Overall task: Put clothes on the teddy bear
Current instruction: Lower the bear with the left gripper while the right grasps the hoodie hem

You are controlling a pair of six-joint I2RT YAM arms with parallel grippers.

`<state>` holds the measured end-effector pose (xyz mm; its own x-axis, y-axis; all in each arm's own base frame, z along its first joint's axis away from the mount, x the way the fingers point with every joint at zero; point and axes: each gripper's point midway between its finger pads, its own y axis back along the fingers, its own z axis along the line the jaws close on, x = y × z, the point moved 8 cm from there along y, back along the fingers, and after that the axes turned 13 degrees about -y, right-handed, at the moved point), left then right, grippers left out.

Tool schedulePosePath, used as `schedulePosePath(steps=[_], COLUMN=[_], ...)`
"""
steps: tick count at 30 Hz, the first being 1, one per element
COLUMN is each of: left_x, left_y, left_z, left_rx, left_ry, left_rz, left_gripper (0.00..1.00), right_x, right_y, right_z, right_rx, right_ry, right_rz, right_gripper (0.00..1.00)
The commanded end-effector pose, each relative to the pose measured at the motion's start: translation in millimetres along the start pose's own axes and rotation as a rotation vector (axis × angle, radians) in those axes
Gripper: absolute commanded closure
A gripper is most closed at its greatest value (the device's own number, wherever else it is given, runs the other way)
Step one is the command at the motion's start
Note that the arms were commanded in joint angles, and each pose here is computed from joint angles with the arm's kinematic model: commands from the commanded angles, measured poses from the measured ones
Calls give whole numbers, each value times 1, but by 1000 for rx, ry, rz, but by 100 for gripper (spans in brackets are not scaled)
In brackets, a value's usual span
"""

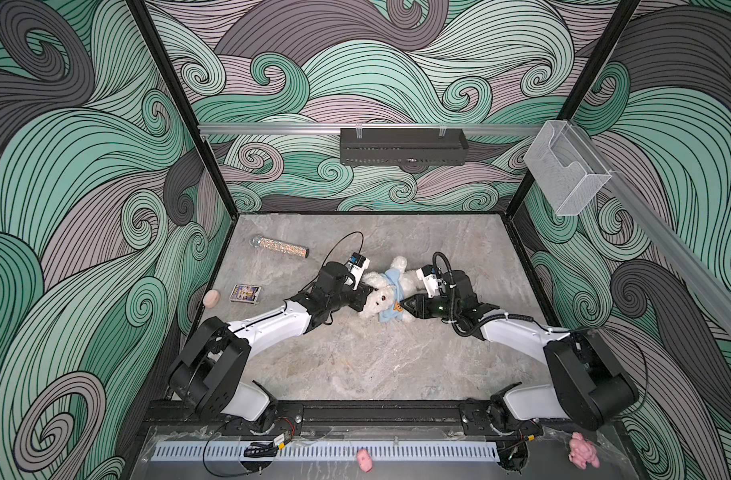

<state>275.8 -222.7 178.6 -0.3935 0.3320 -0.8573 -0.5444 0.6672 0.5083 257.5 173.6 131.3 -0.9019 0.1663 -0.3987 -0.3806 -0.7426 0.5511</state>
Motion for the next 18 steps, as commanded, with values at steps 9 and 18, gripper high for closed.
schedulePosePath(steps=[9,18], left_x=[17,57], left_y=[0,-10], left_z=[-16,-39], left_rx=[30,44], left_ry=[-395,-746], left_rz=[64,267], left_gripper=[100,100], right_x=[-43,-64], right_y=[50,131], right_z=[14,-21], right_rx=[-197,-142], right_ry=[-136,-452], right_rz=[-294,-583], right_gripper=[100,100])
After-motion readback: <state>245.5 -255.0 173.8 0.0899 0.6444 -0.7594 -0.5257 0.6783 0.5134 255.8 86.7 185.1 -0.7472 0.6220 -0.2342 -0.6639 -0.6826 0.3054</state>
